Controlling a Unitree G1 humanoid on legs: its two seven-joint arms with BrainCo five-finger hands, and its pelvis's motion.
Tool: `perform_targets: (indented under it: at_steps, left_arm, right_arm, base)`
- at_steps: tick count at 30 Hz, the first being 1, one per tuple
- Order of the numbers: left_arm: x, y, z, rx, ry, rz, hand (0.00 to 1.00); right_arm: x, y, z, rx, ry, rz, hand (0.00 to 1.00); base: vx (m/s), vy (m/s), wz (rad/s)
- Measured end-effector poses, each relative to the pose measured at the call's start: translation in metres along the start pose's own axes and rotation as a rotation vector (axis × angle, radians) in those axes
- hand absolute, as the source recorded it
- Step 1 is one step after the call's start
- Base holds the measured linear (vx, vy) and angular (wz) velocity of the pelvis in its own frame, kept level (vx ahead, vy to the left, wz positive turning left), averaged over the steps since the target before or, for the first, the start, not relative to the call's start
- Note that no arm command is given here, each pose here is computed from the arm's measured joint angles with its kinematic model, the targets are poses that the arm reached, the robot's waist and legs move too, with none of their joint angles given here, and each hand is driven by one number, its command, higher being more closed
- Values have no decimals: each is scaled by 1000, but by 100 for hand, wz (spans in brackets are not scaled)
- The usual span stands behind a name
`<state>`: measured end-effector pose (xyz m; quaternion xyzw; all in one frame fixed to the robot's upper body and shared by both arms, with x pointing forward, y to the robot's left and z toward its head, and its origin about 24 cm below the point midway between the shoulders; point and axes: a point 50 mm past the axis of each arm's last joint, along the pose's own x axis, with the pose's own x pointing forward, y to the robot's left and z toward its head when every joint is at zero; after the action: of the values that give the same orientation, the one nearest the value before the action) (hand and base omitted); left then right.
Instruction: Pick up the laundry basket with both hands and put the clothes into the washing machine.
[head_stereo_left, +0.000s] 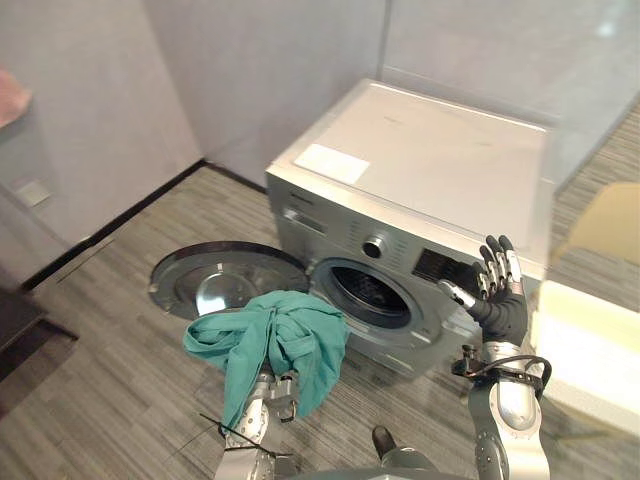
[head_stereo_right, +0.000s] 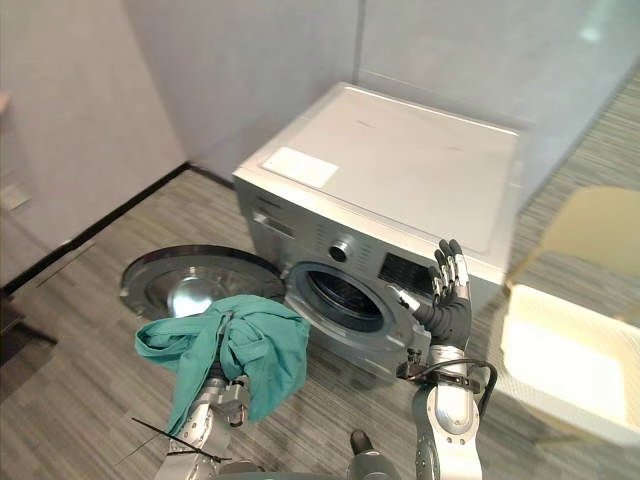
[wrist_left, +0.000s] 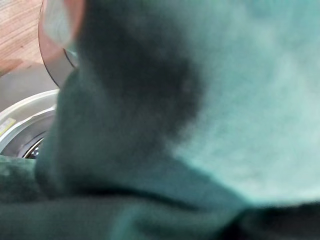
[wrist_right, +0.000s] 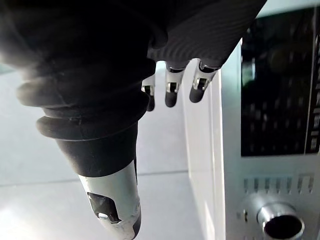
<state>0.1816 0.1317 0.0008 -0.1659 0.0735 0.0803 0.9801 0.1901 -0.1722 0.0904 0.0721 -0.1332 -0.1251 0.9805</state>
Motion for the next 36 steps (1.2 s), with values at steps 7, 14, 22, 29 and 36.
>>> perform_targets:
  at_steps: [7, 14, 22, 29, 36]
  left_arm:
    - [4, 43, 3, -27, -12, 231, 100]
    - [-1, 77, 12, -14, -48, 413, 100]
    - [-4, 85, 14, -20, -58, 449, 100]
    - [-6, 88, 14, -27, -57, 459, 100]
    - [-9, 87, 10, -27, -38, 455, 100]
  right_arm:
    - [6, -16, 6, -149, -41, -73, 0]
    - [9, -28, 1, -180, -18, -141, 0]
    - [6, -29, -10, -49, 34, -174, 0]
    - [6, -25, -17, 49, 55, -151, 0]
    - [6, -20, -18, 47, 48, -119, 0]
  base:
    - [11, -99, -108]
    - [169, -94, -75]
    - [81, 87, -11]
    - [4, 65, 6]
    - [-4, 2, 0]
